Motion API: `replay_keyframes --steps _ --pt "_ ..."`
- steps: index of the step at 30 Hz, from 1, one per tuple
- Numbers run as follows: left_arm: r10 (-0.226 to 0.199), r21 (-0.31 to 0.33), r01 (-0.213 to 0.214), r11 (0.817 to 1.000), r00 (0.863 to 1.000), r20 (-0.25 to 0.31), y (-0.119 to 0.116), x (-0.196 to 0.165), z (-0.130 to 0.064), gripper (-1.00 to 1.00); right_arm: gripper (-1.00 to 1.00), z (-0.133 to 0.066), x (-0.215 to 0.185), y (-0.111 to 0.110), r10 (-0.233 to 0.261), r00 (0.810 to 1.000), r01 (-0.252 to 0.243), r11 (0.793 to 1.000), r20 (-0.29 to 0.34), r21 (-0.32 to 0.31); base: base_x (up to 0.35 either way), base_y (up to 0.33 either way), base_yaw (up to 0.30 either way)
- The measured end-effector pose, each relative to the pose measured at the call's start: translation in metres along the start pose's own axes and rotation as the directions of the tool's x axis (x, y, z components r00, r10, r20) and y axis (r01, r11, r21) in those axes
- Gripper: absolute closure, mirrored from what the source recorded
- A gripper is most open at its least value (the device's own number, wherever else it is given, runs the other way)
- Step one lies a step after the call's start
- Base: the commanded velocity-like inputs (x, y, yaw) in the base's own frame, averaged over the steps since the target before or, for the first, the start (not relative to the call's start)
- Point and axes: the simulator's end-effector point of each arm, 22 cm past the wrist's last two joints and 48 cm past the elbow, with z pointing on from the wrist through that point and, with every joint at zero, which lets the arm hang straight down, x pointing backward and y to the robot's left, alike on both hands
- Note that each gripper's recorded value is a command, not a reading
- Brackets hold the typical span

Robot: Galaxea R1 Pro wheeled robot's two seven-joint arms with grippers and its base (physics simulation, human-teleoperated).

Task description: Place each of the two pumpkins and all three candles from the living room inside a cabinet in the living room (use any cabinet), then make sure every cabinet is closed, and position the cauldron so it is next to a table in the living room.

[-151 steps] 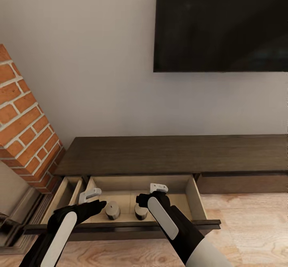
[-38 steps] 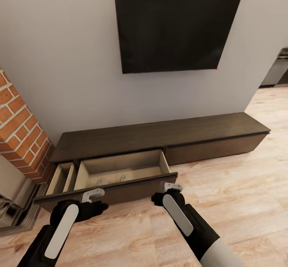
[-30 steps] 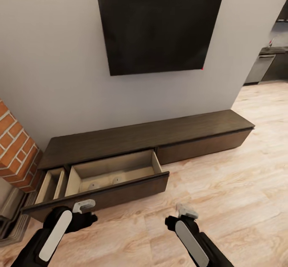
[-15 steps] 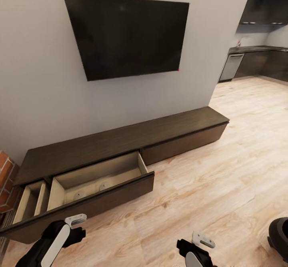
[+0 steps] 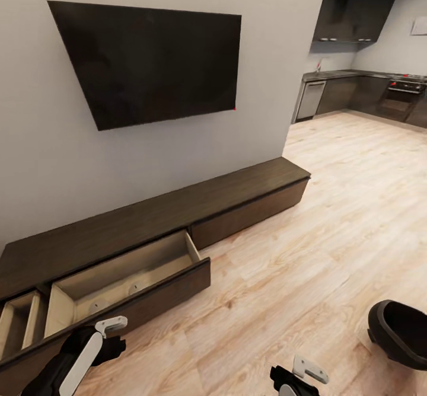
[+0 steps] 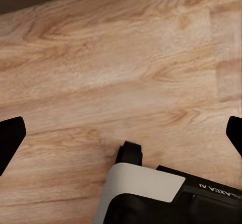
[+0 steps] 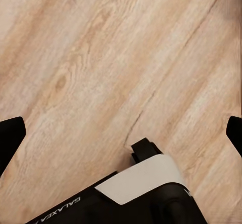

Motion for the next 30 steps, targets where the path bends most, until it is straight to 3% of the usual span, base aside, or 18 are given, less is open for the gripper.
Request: replay_keyframes --steps 5,15,16,18,30 --pt "-0.005 0.034 0.005 0.999 1.000 -0.001 -0.020 0.002 -0.010 -1.00 -1.00 -0.009 -0.003 0.001 0.008 1.000 -0.008 1.000 0.003 -0.004 0.000 0.000 -0.175" --pt "-0.006 0.051 0.006 0.999 1.000 0.008 -0.028 -0.001 -0.029 -1.00 -1.00 -0.022 -0.004 -0.002 0.011 1.000 -0.011 1.000 0.000 -0.009 0.000 0.000 -0.167" --pt "0.045 0.080 -0.046 0.996 0.999 0.006 -0.056 0.008 -0.032 -1.00 -1.00 -0.020 0.000 -0.002 0.006 1.000 -0.007 1.000 -0.009 -0.027 0.000 0.000 -0.173" --pt "0.077 0.085 -0.078 0.993 0.997 0.008 -0.065 0.011 -0.036 -1.00 -1.00 -0.022 0.000 -0.001 0.005 1.000 -0.006 0.999 -0.009 -0.032 0.000 0.000 -0.169" --pt "0.091 0.096 -0.093 0.991 0.996 0.023 -0.072 0.009 -0.058 -1.00 -1.00 -0.040 -0.011 -0.006 0.009 1.000 -0.009 0.999 0.007 -0.035 0.000 0.000 -0.173"
